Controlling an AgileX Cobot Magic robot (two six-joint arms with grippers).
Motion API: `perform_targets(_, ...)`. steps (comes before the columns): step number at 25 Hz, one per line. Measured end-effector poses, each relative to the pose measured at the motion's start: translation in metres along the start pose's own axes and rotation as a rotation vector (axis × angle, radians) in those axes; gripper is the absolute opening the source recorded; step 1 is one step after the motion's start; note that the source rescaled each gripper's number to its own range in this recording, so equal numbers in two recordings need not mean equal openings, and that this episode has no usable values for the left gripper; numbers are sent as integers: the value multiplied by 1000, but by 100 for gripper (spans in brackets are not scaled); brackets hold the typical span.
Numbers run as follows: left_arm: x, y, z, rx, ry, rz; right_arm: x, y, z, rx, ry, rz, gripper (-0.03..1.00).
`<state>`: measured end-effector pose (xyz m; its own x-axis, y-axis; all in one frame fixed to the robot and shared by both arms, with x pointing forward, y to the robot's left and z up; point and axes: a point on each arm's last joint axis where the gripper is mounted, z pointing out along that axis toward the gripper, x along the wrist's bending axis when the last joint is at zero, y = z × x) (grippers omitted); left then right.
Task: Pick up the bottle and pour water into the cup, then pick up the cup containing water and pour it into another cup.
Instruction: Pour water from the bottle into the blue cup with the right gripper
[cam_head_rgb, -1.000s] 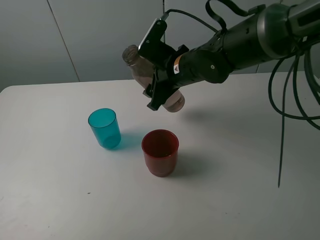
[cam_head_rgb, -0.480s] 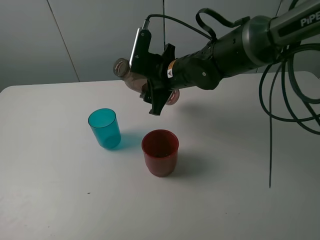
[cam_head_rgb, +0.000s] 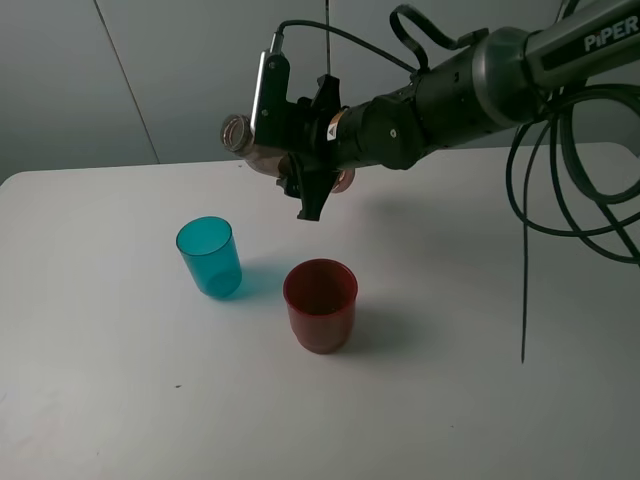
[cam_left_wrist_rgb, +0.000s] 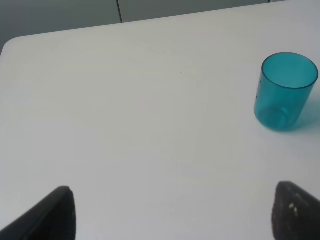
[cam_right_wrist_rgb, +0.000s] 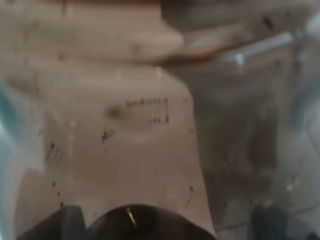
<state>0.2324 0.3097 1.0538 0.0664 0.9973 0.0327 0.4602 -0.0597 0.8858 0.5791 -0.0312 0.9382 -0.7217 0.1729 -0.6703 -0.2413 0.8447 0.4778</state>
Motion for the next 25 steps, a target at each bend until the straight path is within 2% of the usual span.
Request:
perform_targets(10, 0, 0, 0, 0, 0, 0, 12, 17, 14, -6, -6, -71, 0)
perform_targets(25, 0, 0, 0, 0, 0, 0, 14, 24, 31, 27, -159, -146, 0)
